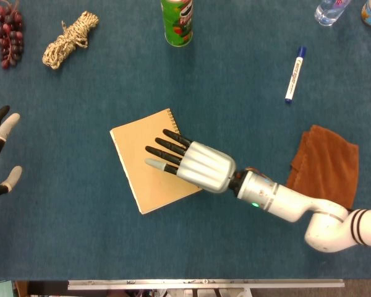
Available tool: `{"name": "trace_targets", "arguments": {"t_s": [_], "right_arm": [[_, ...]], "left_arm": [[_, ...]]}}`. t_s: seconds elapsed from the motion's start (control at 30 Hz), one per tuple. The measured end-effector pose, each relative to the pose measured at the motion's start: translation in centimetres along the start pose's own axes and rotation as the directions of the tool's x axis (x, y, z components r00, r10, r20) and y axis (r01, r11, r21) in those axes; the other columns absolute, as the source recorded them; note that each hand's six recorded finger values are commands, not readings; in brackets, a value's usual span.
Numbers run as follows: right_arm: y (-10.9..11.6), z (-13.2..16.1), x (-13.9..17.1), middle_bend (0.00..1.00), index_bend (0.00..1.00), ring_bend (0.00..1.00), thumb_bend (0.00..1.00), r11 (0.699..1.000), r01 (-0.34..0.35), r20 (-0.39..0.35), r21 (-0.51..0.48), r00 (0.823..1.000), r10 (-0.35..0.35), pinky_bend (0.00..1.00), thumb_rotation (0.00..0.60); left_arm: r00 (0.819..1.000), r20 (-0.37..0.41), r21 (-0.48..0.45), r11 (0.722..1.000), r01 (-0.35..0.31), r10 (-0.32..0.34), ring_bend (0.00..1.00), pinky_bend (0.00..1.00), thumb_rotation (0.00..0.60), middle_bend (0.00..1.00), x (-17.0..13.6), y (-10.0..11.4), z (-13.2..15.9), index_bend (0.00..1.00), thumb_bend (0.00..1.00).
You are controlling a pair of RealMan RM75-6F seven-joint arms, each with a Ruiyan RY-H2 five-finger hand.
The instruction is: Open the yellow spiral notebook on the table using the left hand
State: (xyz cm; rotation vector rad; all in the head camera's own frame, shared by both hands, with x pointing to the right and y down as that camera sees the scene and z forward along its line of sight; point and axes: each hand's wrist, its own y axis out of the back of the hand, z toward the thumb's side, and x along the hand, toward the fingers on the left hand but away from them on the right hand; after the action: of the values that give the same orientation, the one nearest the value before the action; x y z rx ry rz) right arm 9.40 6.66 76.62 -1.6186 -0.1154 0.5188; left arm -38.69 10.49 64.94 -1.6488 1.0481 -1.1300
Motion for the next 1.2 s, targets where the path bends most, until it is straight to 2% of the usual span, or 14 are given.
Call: {"name": "trace_targets", "arguments": {"t_s": [0.13, 0.3, 0.5, 0.63, 0.7, 0.8, 0.9, 1.03, 1.2], "right_arm": [[0.3, 0.7, -0.9, 0.03, 0.0, 0.0, 0.0, 1.0, 0.007, 0.003, -0.025, 1.0, -0.007, 0.06, 0.6], [0.9, -0.1, 0.0, 0.03, 0.0, 0.0, 0.0, 1.0, 0.022, 0.016, -0.021, 1.0, -0.021, 0.06, 0.6], [3.0, -3.9, 3.8, 0.05, 0.0, 0.0, 0.0, 0.999, 0.044, 0.091, -0.015, 0.995, -0.043, 0.06, 0.6], [5.5, -7.4, 8.0, 0.08, 0.0, 0.0, 0.01, 0.998, 0.062, 0.18, -0.006, 0.982, -0.06, 0.06, 0.6], [6.6, -8.7, 10.1, 0.11, 0.03, 0.0, 0.05, 0.998, 0.07, 0.225, -0.002, 0.972, -0.067, 0.06, 0.6], [8.1, -10.9, 14.0, 0.15, 0.1, 0.01, 0.13, 0.997, 0.08, 0.311, 0.006, 0.947, -0.078, 0.06, 0.6], [9.1, -12.7, 18.0, 0.17, 0.13, 0.01, 0.14, 0.996, 0.084, 0.403, 0.008, 0.912, -0.079, 0.06, 0.6], [10.1, -14.5, 22.6, 0.17, 0.14, 0.02, 0.14, 0.994, 0.109, 0.516, -0.012, 0.852, -0.088, 0.06, 0.6], [11.2, -15.6, 26.2, 0.17, 0.14, 0.02, 0.14, 0.99, 0.144, 0.602, -0.01, 0.791, -0.108, 0.06, 0.6]], "left_arm": [[1.0, 0.003, -0.001, 1.0, -0.003, 0.003, 0.0, 0.0, 0.6, 0.0, 0.1, 0.1, 0.1, 0.0, 0.3], [1.0, 0.023, 0.008, 1.0, 0.002, -0.002, 0.0, 0.0, 0.6, 0.0, 0.4, 0.2, 0.2, 0.0, 0.3], [0.997, 0.06, 0.067, 0.997, 0.037, -0.041, 0.0, 0.0, 0.6, 0.0, 1.1, -0.2, 0.0, 0.0, 0.3], [0.992, 0.104, 0.113, 0.991, 0.065, -0.077, 0.0, 0.0, 0.6, 0.0, 1.7, -0.7, 0.0, 0.01, 0.3], [0.985, 0.139, 0.141, 0.987, 0.078, -0.097, 0.0, 0.0, 0.6, 0.0, 2.2, -1.0, 0.1, 0.05, 0.3], [0.972, 0.204, 0.177, 0.981, 0.084, -0.12, 0.0, 0.0, 0.6, 0.0, 3.1, -1.5, 0.6, 0.12, 0.3], [0.951, 0.279, 0.198, 0.977, 0.082, -0.136, 0.0, 0.0, 0.6, 0.0, 4.3, -2.2, 1.6, 0.16, 0.3], [0.917, 0.366, 0.228, 0.971, 0.077, -0.159, 0.0, 0.0, 0.6, 0.04, 6.0, -3.2, 3.2, 0.23, 0.3], [0.871, 0.449, 0.265, 0.961, 0.081, -0.197, 0.0, 0.0, 0.6, 0.06, 8.1, -4.8, 5.1, 0.25, 0.3]]}}
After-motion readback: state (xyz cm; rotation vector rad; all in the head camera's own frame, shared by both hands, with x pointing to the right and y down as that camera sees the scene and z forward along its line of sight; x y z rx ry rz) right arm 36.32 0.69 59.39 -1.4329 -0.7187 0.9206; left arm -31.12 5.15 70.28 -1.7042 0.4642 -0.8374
